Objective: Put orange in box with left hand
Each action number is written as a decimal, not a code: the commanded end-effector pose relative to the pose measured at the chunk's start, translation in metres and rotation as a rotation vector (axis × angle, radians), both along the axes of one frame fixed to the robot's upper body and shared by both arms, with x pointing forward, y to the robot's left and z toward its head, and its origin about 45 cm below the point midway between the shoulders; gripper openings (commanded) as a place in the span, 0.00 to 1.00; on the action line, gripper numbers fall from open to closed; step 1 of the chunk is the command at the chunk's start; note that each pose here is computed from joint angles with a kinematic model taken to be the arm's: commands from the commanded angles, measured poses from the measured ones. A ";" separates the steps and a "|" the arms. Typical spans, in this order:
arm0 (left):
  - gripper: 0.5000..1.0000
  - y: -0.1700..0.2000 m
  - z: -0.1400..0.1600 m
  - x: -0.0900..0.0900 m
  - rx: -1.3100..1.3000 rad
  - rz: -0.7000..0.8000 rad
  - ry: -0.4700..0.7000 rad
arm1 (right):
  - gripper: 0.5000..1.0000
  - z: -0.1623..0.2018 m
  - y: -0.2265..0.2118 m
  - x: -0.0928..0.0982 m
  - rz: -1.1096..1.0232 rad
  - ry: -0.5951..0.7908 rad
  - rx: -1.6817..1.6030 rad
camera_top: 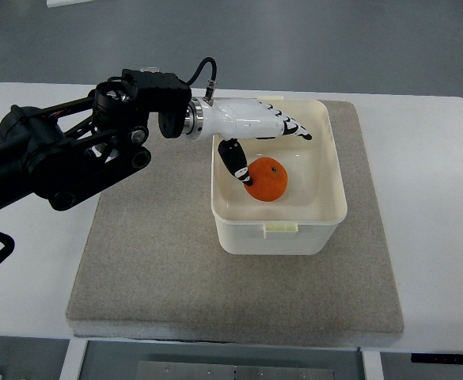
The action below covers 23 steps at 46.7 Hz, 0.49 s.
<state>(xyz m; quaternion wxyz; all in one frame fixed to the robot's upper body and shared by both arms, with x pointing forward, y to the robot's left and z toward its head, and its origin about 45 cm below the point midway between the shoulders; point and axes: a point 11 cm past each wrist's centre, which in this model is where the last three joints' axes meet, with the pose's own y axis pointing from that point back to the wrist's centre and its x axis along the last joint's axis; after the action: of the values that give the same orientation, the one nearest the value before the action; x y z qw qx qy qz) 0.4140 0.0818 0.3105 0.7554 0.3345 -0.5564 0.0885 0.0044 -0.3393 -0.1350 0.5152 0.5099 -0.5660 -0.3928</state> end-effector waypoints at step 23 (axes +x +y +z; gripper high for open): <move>1.00 0.030 0.053 0.016 -0.518 0.130 0.306 | 0.86 0.000 0.000 0.000 0.000 0.000 0.000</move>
<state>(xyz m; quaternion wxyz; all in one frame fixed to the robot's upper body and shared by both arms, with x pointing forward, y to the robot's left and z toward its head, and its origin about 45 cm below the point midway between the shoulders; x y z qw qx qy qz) 0.4254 0.1055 0.3515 0.8726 0.2021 -0.3963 0.2016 0.0044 -0.3393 -0.1350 0.5152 0.5099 -0.5660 -0.3927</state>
